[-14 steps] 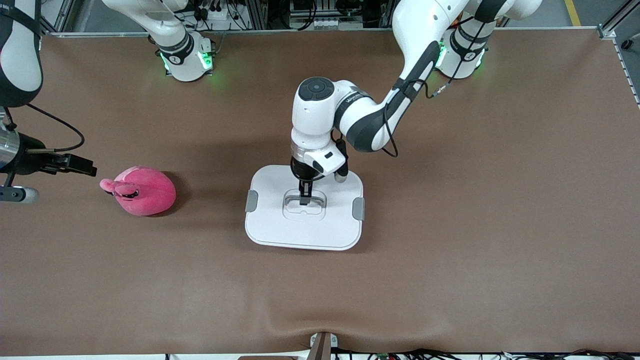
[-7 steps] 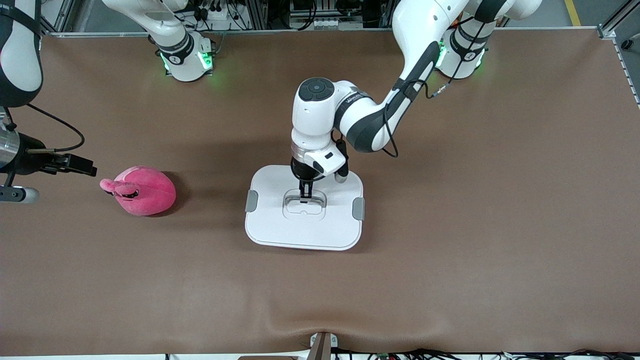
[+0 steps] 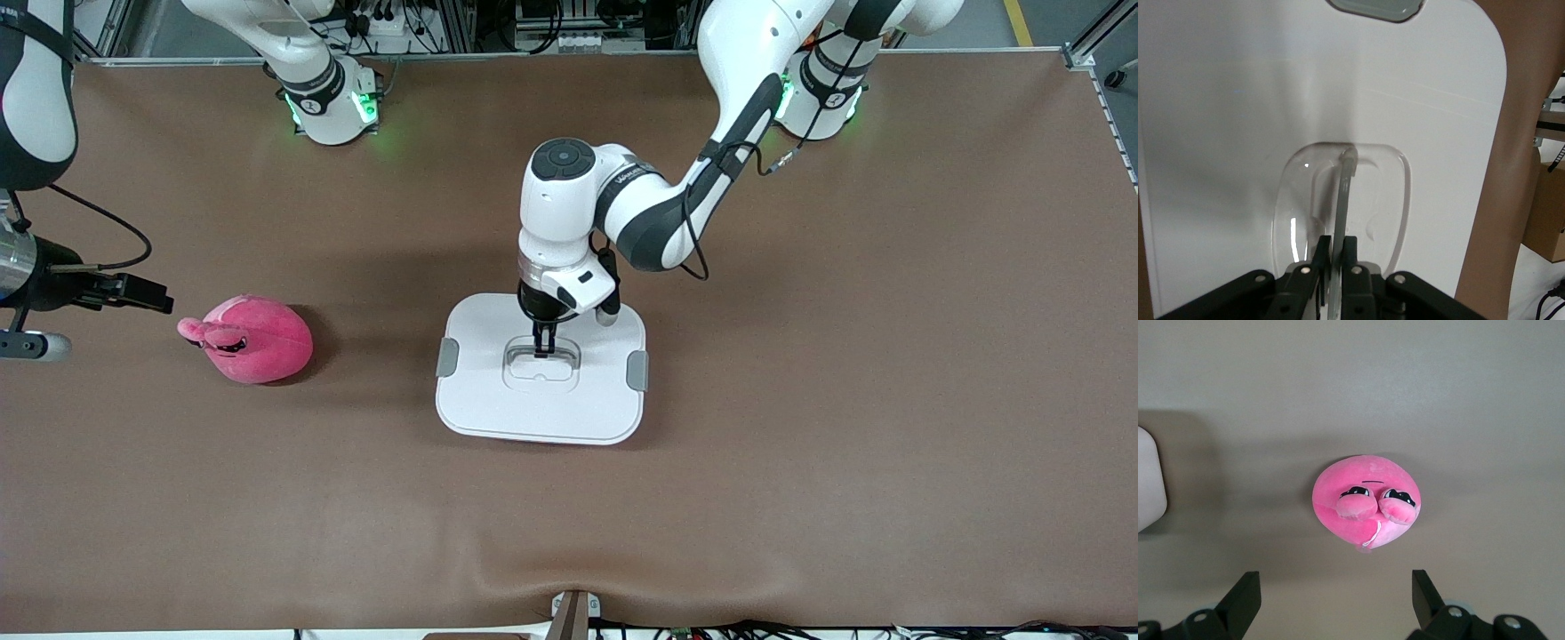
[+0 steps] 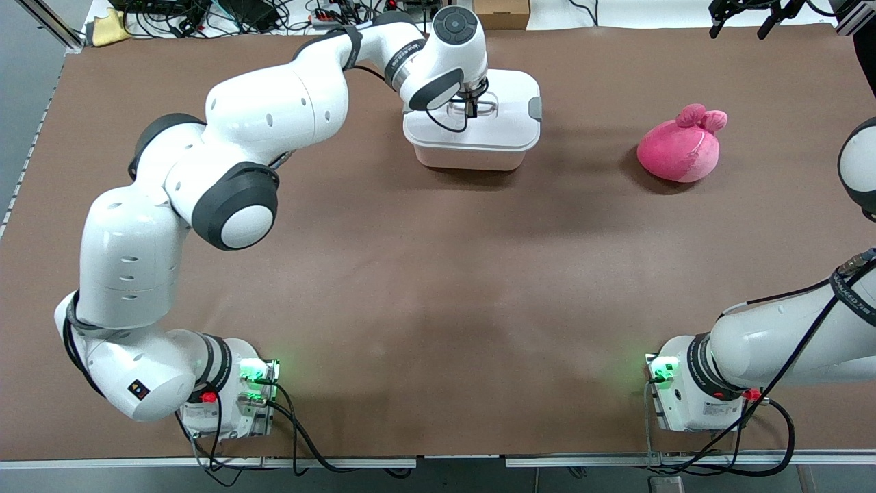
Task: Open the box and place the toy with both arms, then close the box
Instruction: 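Reach the right gripper to the pink plush while the left gripper holds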
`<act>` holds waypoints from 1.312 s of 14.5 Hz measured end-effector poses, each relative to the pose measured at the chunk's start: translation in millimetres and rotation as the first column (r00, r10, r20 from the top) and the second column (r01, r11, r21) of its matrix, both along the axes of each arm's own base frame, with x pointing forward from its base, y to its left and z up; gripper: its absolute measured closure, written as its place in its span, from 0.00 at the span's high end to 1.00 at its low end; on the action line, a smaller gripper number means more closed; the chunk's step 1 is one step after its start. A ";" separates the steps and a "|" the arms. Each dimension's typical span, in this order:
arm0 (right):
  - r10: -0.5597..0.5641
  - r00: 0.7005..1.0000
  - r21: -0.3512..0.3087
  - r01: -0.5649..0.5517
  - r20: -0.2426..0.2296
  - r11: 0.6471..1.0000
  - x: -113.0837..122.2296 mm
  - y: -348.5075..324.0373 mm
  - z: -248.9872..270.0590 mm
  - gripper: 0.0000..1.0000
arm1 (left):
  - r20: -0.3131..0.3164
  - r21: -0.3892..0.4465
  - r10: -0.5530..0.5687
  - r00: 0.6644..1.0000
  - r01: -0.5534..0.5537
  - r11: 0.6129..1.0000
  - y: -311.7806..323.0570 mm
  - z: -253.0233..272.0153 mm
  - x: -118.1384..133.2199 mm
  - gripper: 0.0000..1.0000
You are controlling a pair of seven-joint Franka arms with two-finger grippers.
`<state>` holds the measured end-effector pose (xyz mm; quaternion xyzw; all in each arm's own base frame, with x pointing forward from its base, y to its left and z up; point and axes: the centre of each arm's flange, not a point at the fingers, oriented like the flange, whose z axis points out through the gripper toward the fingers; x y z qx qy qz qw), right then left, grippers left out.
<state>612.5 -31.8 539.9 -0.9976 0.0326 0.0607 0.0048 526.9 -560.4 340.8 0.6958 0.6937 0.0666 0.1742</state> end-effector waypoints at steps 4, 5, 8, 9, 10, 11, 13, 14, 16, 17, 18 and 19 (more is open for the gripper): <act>-0.001 1.000 0.000 0.001 -0.002 1.000 0.4 -0.7 -1.2 1.00 | 0.002 0.000 0.000 1.000 0.000 1.000 0.0 0.4 0.3 0.07; -0.001 1.000 0.000 0.001 -0.003 1.000 0.5 -0.7 -1.7 1.00 | 0.002 0.000 0.000 1.000 0.000 1.000 0.2 0.5 0.5 0.07; -0.001 1.000 0.000 0.001 -0.004 1.000 0.7 -0.7 -2.3 1.00 | 0.003 -0.001 0.000 1.000 0.000 1.000 0.1 0.6 0.5 0.07; -0.001 1.000 0.000 0.001 -0.004 1.000 0.8 -0.7 -2.4 1.00 | 0.003 -0.001 0.000 1.000 0.000 1.000 0.1 0.6 0.6 0.07; -0.001 1.000 0.000 0.001 -0.004 1.000 0.8 -0.7 -2.5 1.00 | 0.003 -0.001 -0.001 1.000 0.001 1.000 0.1 0.7 0.6 0.07; -0.001 1.000 0.000 0.001 -0.004 1.000 0.8 -0.6 -2.6 1.00 | 0.003 -0.001 -0.002 1.000 0.002 1.000 0.1 0.7 0.6 0.07; 0.000 1.000 0.000 0.000 -0.005 1.000 0.9 0.0 -2.8 1.00 | 0.004 0.000 -0.003 1.000 0.003 1.000 -0.1 0.7 0.4 0.07; 0.000 1.000 0.000 0.000 -0.005 1.000 0.9 0.0 -2.8 1.00 | 0.005 0.001 -0.003 1.000 0.003 1.000 -0.2 0.8 0.4 0.07; -0.002 1.000 0.000 0.002 -0.005 1.000 1.0 -1.4 -3.2 1.00 | 0.012 0.005 -0.010 1.000 0.010 1.000 -0.8 1.1 -0.1 0.07; -0.004 1.000 -0.001 0.004 -0.006 1.000 1.4 -2.2 -4.1 1.00 | 0.016 0.007 -0.014 1.000 0.014 1.000 -1.4 1.6 -0.4 0.07; -0.004 1.000 -0.001 0.004 -0.009 1.000 2.1 -2.5 -6.1 1.00 | 0.022 0.008 -0.018 1.000 0.018 1.000 -2.1 2.8 -0.5 0.07; -0.003 1.000 0.000 0.003 -0.014 1.000 3.4 -1.7 -9.6 1.00 | 0.027 0.008 -0.026 0.999 0.026 1.000 -2.7 4.8 -0.4 0.07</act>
